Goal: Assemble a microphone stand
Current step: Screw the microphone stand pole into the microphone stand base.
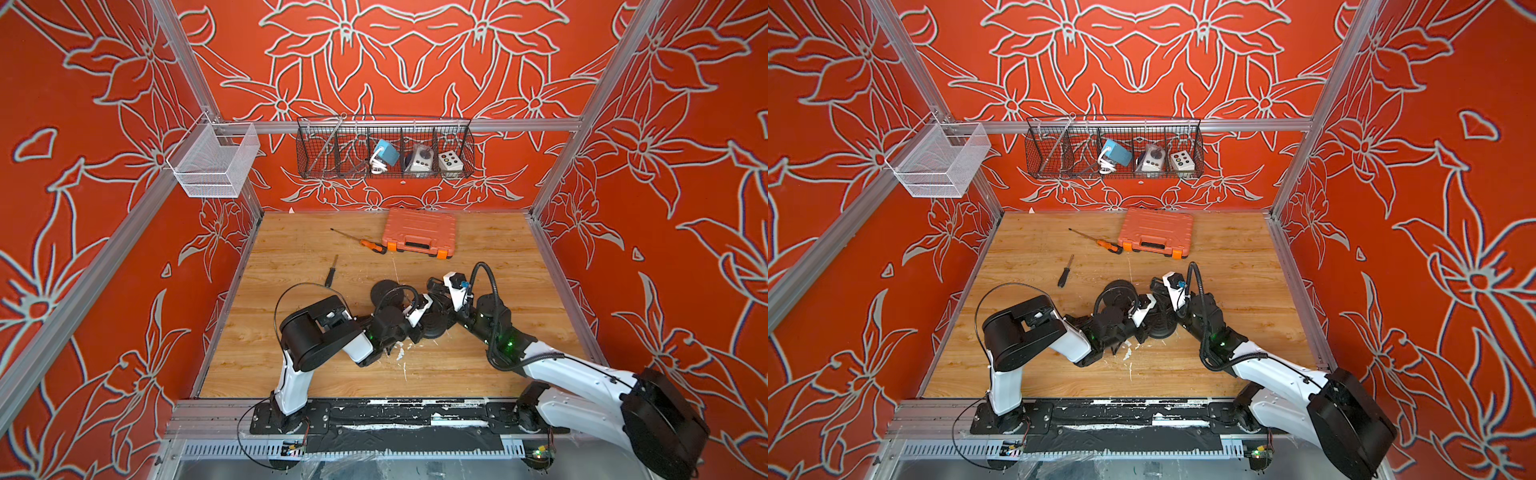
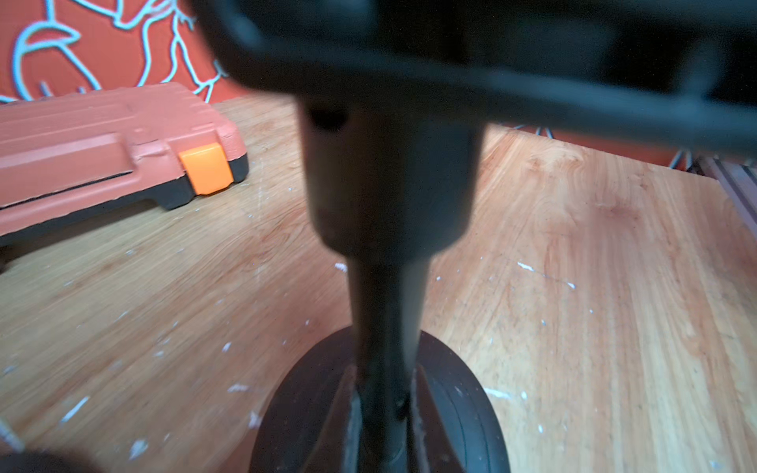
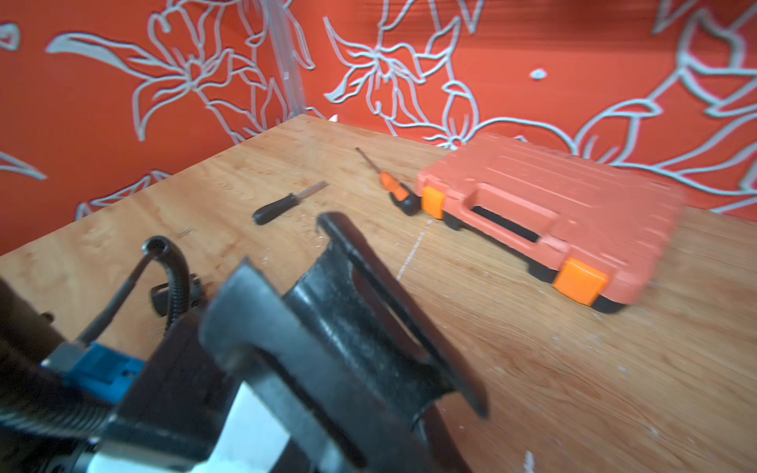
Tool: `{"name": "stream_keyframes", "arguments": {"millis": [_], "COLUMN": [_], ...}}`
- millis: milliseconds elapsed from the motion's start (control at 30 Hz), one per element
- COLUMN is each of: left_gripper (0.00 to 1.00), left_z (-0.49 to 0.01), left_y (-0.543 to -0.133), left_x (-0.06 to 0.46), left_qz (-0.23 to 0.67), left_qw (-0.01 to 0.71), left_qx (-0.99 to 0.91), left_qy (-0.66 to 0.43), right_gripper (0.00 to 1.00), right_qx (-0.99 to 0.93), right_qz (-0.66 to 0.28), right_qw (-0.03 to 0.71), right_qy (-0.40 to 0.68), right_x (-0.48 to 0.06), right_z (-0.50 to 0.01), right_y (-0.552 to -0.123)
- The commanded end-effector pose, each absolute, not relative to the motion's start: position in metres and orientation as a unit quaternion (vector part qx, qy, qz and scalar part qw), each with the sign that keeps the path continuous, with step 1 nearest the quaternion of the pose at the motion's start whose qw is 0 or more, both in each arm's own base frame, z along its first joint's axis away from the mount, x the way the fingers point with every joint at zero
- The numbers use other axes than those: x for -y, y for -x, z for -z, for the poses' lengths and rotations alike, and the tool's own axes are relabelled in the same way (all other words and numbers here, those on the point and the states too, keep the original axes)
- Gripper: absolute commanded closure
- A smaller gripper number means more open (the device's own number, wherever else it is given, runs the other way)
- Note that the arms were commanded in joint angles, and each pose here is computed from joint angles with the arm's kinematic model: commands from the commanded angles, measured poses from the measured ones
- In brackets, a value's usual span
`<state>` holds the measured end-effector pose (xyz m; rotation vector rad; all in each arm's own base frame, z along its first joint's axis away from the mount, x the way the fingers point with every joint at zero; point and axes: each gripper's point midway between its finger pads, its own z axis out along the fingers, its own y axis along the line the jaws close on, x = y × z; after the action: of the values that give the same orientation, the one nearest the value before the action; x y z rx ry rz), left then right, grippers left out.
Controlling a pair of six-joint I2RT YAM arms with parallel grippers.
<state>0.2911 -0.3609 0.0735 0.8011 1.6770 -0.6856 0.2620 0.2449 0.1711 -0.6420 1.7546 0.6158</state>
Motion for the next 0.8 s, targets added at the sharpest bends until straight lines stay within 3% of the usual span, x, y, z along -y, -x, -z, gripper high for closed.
{"name": "stream_keyframes", "arguments": {"millis": [0, 100, 200, 333, 767], "left_gripper": [0.96, 0.96, 0.96, 0.96, 0.96], "left_z": [-0.034, -0.03, -0.028, -0.026, -0.022], "left_y": [-0.286, -0.285, -0.284, -0.281, -0.278], "left_x": [0.335, 0.331, 0.33, 0.33, 0.335], "left_qz": [0.259, 0.255, 0.25, 0.253, 0.259], "left_qw": [0.507, 0.51, 0.504, 0.497, 0.486], "left_qx": [-0.756, -0.757, -0.76, -0.762, -0.762], "left_qy": [-0.322, -0.32, -0.325, -0.328, -0.341], "right_gripper": [0.57, 0.38, 0.34, 0.35, 0.42], "right_qx": [-0.777, -0.76, -0.741, -0.699, -0.646], "right_qz": [-0.283, -0.302, -0.335, -0.369, -0.34], "right_qw": [0.448, 0.443, 0.436, 0.435, 0.467], "right_qy": [0.339, 0.368, 0.387, 0.432, 0.499], "right_x": [-0.252, -0.254, -0.25, -0.251, -0.247], "right_z": [-0.123, -0.133, -0.143, -0.157, -0.178], "right_y": [-0.231, -0.229, -0.23, -0.226, -0.248]}}
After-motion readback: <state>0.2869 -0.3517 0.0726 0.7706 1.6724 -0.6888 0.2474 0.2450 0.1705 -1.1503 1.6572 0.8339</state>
